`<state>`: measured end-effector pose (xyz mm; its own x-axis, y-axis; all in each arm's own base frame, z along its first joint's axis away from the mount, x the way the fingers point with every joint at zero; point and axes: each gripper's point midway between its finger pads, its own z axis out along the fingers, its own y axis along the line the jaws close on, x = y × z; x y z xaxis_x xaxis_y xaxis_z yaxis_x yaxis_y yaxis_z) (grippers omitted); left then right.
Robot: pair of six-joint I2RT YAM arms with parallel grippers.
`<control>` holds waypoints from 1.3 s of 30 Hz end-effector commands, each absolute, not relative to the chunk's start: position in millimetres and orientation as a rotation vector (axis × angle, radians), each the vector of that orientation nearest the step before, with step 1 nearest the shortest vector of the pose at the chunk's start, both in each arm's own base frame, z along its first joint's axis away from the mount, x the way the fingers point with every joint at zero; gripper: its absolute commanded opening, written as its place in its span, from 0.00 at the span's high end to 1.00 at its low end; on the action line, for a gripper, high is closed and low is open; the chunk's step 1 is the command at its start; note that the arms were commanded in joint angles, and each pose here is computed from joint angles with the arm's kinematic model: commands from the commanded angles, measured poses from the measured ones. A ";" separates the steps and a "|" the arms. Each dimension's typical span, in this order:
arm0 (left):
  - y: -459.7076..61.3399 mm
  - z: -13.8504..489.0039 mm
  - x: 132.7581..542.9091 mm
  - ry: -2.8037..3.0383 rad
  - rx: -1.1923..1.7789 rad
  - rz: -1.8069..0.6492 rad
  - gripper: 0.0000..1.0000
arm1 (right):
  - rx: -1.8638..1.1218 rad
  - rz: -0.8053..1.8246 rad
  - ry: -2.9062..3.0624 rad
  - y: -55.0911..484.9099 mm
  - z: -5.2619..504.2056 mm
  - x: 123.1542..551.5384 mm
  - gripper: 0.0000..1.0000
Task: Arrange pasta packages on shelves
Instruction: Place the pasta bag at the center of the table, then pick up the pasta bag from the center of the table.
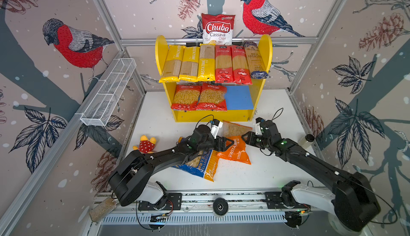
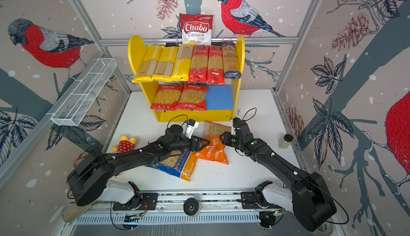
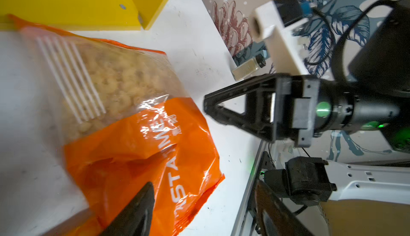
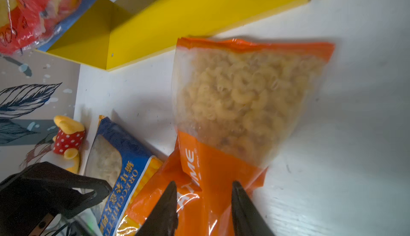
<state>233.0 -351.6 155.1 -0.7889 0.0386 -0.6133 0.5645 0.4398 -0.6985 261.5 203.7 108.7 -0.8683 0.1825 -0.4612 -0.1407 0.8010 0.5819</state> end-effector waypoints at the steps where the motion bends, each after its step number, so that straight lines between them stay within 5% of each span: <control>1: -366.0 152.6 225.6 2.147 0.600 -1.381 0.29 | 0.057 1.036 2.434 222.9 111.2 261.0 0.59; 11: -354.2 89.5 225.6 2.358 0.560 -1.276 0.30 | 0.058 0.795 2.549 205.4 52.4 275.2 0.60; 22: -318.4 99.5 223.9 2.399 0.509 -1.201 0.29 | 0.059 0.955 2.519 192.1 90.6 265.0 0.38; 30: -308.0 74.7 231.9 2.468 0.407 -1.186 0.29 | 0.134 1.087 2.578 179.3 70.8 235.8 0.21; 39: -334.7 79.6 232.6 2.439 0.355 -1.379 0.32 | 0.243 1.109 2.526 176.0 58.0 250.4 0.20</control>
